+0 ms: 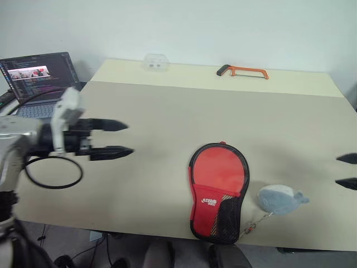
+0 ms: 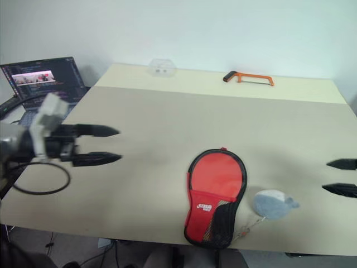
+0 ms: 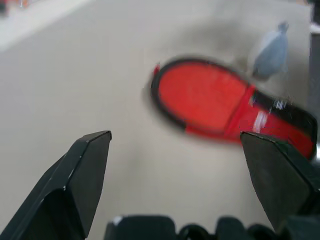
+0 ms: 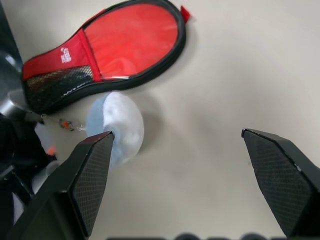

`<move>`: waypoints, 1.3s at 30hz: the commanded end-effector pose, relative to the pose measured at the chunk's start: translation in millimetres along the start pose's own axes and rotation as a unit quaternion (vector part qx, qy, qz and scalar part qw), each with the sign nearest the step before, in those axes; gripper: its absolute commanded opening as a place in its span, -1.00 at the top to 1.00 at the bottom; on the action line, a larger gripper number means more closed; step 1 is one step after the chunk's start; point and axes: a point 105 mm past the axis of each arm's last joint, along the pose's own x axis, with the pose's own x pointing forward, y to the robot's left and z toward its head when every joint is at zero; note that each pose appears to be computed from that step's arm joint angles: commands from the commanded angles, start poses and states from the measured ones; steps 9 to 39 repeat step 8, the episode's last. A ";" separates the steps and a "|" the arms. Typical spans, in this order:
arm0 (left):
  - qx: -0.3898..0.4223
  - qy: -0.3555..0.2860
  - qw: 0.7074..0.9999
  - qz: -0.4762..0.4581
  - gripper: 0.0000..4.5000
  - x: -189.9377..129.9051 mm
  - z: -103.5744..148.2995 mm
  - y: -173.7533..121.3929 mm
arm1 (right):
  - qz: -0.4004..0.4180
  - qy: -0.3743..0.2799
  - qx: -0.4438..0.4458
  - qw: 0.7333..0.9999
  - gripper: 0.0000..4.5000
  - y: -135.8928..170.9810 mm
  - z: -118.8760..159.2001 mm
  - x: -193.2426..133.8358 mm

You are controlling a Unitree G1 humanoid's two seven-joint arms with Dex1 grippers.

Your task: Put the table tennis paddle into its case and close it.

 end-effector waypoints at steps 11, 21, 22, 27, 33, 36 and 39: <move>0.012 0.048 0.998 0.044 -1.00 -38.3 -13.4 6.2 | 0.015 -0.019 -0.030 0.999 -0.99 11.2 -5.3 -16.2; 0.012 0.048 0.998 0.044 -1.00 -38.3 -13.4 6.2 | 0.015 -0.019 -0.030 0.999 -0.99 11.2 -5.3 -16.2; 0.012 0.048 0.998 0.044 -1.00 -38.3 -13.4 6.2 | 0.015 -0.019 -0.030 0.999 -0.99 11.2 -5.3 -16.2; 0.012 0.048 0.998 0.044 -1.00 -38.3 -13.4 6.2 | 0.015 -0.019 -0.030 0.999 -0.99 11.2 -5.3 -16.2; 0.012 0.048 0.998 0.044 -1.00 -38.3 -13.4 6.2 | 0.015 -0.019 -0.030 0.999 -0.99 11.2 -5.3 -16.2; 0.012 0.048 0.998 0.044 -1.00 -38.3 -13.4 6.2 | 0.015 -0.019 -0.030 0.999 -0.99 11.2 -5.3 -16.2; 0.012 0.048 0.998 0.044 -1.00 -38.3 -13.4 6.2 | 0.015 -0.019 -0.030 0.999 -0.99 11.2 -5.3 -16.2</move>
